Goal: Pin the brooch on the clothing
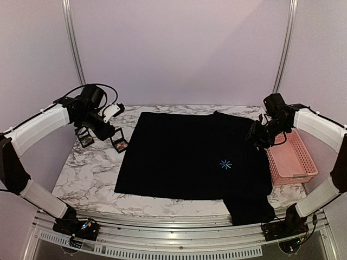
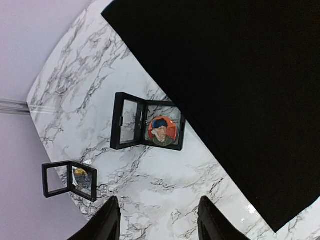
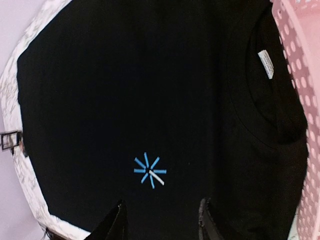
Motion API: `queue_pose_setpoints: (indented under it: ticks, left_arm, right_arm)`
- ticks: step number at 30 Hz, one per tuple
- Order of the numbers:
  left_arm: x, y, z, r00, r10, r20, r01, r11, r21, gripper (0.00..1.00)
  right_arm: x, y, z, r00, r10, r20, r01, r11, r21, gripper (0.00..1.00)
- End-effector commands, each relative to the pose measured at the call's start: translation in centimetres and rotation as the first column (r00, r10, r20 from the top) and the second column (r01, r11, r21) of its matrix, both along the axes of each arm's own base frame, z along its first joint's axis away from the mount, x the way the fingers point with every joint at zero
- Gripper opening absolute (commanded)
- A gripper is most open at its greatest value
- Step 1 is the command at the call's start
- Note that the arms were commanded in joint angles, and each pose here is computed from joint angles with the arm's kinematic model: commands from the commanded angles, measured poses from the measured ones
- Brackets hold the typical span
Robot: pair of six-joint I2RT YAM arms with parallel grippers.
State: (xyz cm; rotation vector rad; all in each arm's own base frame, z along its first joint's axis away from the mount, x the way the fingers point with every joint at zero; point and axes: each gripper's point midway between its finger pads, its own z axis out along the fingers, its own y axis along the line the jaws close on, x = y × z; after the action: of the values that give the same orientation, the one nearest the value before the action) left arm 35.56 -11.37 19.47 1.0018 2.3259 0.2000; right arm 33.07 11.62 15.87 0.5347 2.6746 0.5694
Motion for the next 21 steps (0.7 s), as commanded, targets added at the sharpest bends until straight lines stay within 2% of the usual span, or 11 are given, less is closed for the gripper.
queue_pose_setpoints:
  ticks: [1,4,9,12,15,17,19,21]
  left_arm:
    - [2.5,-0.1,-5.3,0.993,0.095,-0.066,-0.094,0.995,0.027,0.49]
    - [4.3,0.8,-7.8,0.986,0.157,-0.05,-0.152,0.984,0.09,0.48]
    - [5.0,0.8,-10.0,0.988,0.143,-0.061,-0.135,0.983,0.122,0.48]
    - [5.4,1.2,-10.5,0.986,0.155,-0.061,-0.144,0.977,0.155,0.47]
    - [6.2,1.9,-11.0,0.98,0.19,-0.06,-0.178,0.971,0.162,0.38]
    - [6.4,1.8,-11.7,0.972,0.217,-0.091,-0.204,0.969,0.137,0.37]
    - [6.6,1.7,-12.7,0.959,0.256,-0.122,-0.243,0.964,0.106,0.4]
    - [6.8,1.5,-13.6,0.944,0.292,-0.15,-0.285,0.956,0.066,0.49]
  right_arm:
    - [3.0,1.0,-5.6,0.998,0.059,-0.012,-0.06,0.994,-0.09,0.42]
    - [3.4,0.6,-10.0,0.993,0.06,-0.097,-0.074,0.986,-0.149,0.37]
    - [3.2,-0.8,-15.6,0.976,0.046,-0.212,-0.1,0.963,-0.249,0.33]
    - [2.8,-1.0,-17.5,0.964,0.048,-0.26,-0.118,0.958,-0.261,0.33]
    - [3.5,-0.5,-17.0,0.967,0.055,-0.248,-0.117,0.963,-0.241,0.33]
    - [4.4,0.0,-15.7,0.975,0.068,-0.212,-0.117,0.967,-0.227,0.33]
    - [5.3,0.4,-13.7,0.984,0.076,-0.162,-0.111,0.969,-0.219,0.34]
    - [5.8,0.9,-12.3,0.987,0.084,-0.134,-0.112,0.97,-0.215,0.33]
